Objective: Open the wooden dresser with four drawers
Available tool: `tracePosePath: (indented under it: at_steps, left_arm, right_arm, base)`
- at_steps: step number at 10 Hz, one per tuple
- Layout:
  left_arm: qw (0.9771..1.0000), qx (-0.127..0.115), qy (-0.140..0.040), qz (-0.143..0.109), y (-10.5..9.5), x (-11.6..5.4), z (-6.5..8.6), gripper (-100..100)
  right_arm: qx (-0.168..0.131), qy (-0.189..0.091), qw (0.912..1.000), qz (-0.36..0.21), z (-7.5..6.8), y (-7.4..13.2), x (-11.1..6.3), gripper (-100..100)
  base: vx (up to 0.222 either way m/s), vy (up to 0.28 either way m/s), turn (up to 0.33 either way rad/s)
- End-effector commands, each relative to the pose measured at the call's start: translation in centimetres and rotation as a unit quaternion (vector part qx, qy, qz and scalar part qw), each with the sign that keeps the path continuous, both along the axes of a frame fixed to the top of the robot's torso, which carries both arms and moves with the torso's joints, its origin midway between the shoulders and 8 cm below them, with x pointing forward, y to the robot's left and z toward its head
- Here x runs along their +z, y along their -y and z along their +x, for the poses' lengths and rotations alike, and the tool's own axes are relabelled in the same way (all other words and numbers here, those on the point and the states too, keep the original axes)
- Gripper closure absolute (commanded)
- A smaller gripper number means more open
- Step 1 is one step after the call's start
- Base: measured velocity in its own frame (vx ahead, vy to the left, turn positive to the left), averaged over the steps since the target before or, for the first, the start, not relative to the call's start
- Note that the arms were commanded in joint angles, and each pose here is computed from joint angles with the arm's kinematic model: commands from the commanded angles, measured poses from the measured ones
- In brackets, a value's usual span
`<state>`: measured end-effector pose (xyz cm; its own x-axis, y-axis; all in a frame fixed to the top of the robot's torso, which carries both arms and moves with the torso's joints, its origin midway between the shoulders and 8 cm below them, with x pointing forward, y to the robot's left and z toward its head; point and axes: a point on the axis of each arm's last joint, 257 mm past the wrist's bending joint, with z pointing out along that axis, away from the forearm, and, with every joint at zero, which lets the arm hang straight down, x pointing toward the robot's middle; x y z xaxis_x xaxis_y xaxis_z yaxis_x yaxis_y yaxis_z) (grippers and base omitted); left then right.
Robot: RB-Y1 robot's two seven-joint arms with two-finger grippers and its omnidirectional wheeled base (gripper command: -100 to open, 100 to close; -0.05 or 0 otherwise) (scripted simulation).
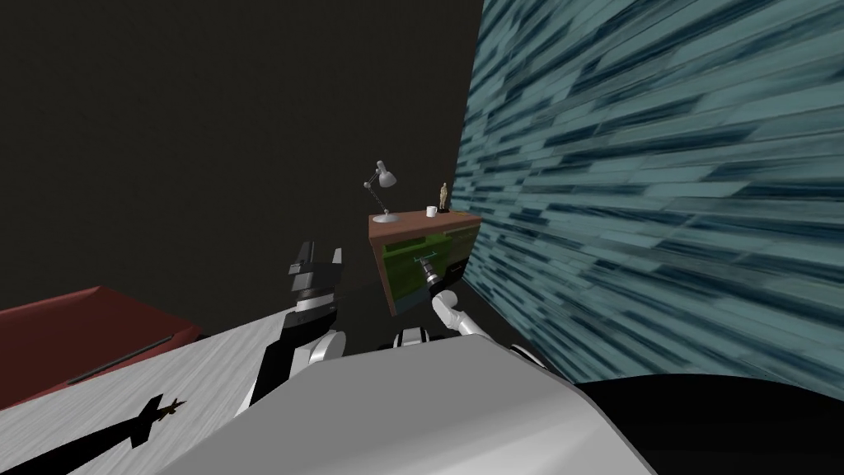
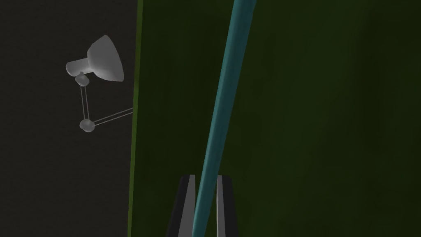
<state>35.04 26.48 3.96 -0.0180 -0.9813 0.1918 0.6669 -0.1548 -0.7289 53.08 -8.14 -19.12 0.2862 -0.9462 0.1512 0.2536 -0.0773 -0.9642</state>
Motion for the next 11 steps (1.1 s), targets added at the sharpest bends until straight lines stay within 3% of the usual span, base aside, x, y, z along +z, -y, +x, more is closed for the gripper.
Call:
tracePosePath:
  at_steps: [1, 7, 8, 11]
  left_arm:
    - [1.0, 0.0, 0.0, 0.0, 0.0, 0.0, 0.0, 0]
    - [1.0, 0.0, 0.0, 0.0, 0.0, 0.0, 0.0, 0]
    - [1.0, 0.0, 0.0, 0.0, 0.0, 0.0, 0.0, 0]
    - [1.0, 0.0, 0.0, 0.0, 0.0, 0.0, 0.0, 0]
  right_arm:
    - [-0.025, -0.018, 0.9961, 0.082, 1.1, 3.5, 1.0, 100]
    - [-0.034, -0.055, 0.9841, 0.165, 1.6, 4.8, 0.1, 100]
    - [-0.02, -0.051, 0.9896, 0.133, 0.9, 3.3, -0.2, 100]
    - [-0.011, -0.031, 0.9973, 0.065, -0.1, 2.8, -0.3, 100]
  base:
    - [-0.008, 0.034, -0.007]
    - [0.001, 0.005, 0.004]
    - [-0.022, 0.004, -0.003]
    - [-0.061, -0.021, -0.029]
